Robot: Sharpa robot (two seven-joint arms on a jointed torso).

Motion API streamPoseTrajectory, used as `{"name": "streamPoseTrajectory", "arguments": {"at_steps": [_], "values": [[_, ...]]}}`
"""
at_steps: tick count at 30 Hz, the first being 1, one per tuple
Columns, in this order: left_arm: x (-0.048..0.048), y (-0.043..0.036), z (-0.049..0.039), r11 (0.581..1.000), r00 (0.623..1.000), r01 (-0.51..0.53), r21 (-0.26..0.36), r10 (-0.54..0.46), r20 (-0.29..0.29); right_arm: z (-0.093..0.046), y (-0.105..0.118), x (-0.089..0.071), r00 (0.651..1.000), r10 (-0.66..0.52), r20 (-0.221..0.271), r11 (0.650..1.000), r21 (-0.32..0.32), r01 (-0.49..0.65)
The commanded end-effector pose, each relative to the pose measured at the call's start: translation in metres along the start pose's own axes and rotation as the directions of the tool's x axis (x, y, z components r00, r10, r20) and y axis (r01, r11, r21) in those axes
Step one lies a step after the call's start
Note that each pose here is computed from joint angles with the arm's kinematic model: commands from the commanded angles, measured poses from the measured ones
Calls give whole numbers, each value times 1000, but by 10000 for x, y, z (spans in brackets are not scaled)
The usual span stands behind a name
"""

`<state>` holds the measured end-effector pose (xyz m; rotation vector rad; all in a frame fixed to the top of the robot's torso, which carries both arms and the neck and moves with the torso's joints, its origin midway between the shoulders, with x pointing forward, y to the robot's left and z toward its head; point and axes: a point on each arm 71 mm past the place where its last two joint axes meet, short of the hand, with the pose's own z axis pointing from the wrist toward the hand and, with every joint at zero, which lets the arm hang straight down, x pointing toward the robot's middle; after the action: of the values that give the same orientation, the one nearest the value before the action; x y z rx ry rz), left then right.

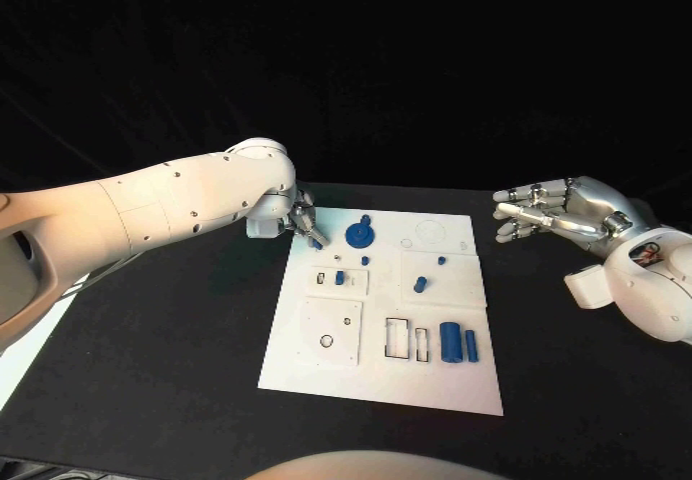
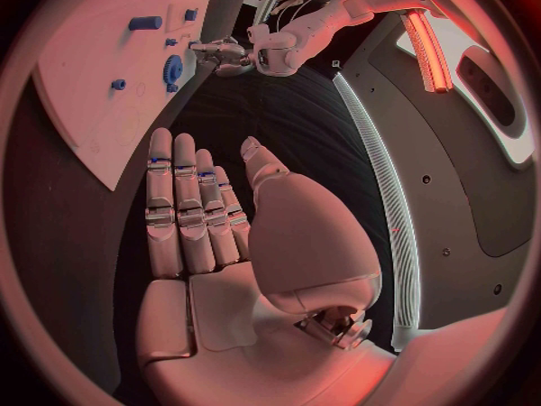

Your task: Assemble the parts on the task board

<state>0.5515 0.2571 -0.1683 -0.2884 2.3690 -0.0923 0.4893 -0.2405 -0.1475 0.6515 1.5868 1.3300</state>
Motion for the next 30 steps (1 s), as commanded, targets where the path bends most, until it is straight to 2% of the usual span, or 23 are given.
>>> {"name": "streamPoseTrajectory", "arguments": {"at_steps": [1,10,19,25,30], "values": [[16,-17,-2,1000,1000,12,20,-12,-8,2,-1,16,1000,3,-16,1000,-1,-3],[34,-39,-78,994,997,68,89,-71,31,3,-5,15,1000,3,-18,1000,1,-3],[117,-32,-229,989,994,84,124,-92,55,5,-9,19,1000,4,-21,1000,3,-4],[233,22,-316,988,994,90,128,-98,55,5,-14,17,1000,4,-22,1000,6,-4],[356,67,-343,987,993,94,127,-102,55,5,-19,12,1000,4,-20,1000,7,-4]]}}
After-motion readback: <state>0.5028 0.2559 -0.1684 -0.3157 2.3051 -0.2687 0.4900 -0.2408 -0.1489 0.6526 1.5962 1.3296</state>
